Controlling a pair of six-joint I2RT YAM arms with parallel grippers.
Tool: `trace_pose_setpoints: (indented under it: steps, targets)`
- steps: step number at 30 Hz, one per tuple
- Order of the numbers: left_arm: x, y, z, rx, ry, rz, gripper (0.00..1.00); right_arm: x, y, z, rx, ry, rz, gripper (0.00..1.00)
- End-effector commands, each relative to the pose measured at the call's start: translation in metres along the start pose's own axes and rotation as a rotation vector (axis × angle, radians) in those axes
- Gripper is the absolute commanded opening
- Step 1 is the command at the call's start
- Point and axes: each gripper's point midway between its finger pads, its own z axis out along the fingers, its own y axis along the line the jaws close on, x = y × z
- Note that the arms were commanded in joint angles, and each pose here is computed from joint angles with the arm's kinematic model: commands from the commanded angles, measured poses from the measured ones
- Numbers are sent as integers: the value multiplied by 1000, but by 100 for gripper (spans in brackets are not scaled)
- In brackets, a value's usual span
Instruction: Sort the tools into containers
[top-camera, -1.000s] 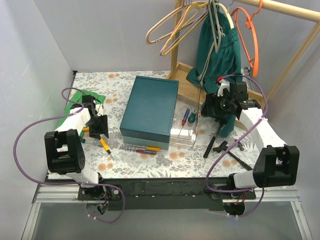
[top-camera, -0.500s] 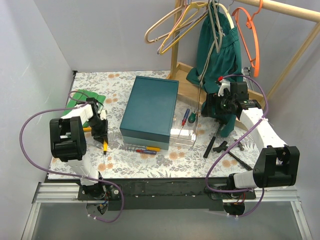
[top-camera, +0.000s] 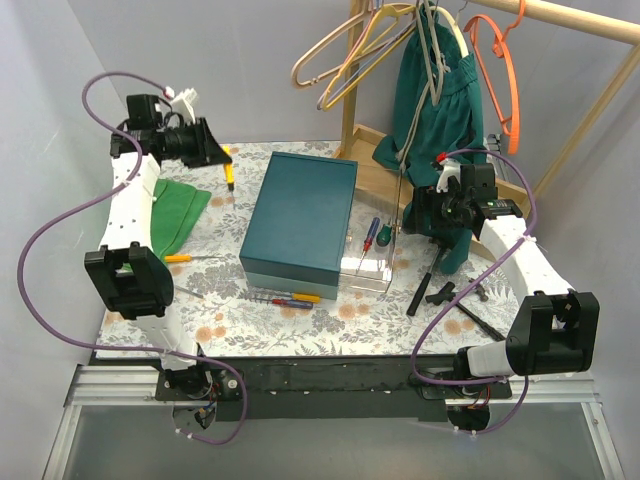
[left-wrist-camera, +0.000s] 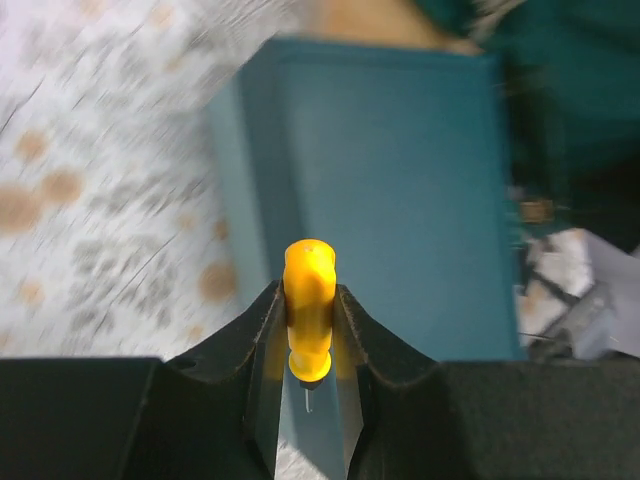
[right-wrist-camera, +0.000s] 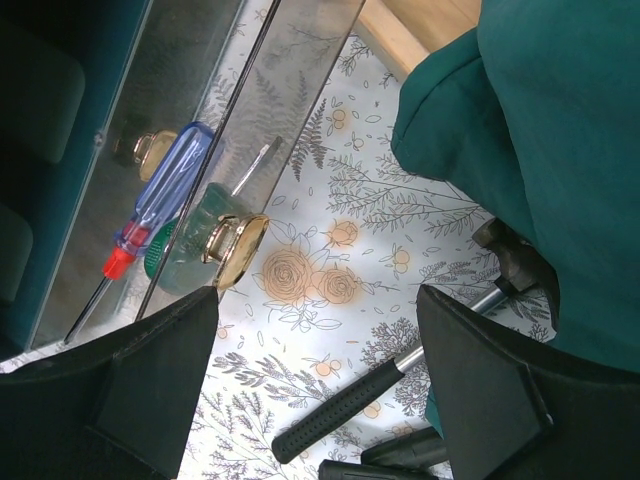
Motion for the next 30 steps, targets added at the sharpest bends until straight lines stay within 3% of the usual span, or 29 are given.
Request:
trace_pose_setpoints:
  steps: [1, 6, 9, 13, 17, 21, 22, 26, 30]
  targets:
    - [-34, -121, -41, 555, -60, 99, 0, -18, -3, -10, 21, -72, -64, 88]
    - [1, -218, -3, 790, 83, 218, 0, -11, -6, -10, 33, -61, -60, 88]
    - [35, -258, 18, 889, 202, 198, 0, -11, -5, -12, 35, -62, -66, 88]
    - [56, -285, 46, 934, 281, 195, 0, -10, -7, -15, 45, -66, -70, 88]
    - [59, -292, 75, 905, 285, 202, 2, -5, -6, -17, 45, -61, -71, 88]
    - [81, -291, 99, 893, 350, 166, 22, 1, -7, -17, 49, -55, -67, 88]
    - [84, -289, 103, 880, 355, 159, 38, 1, -7, -18, 48, -58, -70, 88]
    - [74, -283, 107, 790, 296, 200, 65, 0, -7, -17, 48, -59, -69, 88]
    - [38, -258, 87, 698, 187, 233, 72, 2, -8, -15, 47, -56, -68, 88]
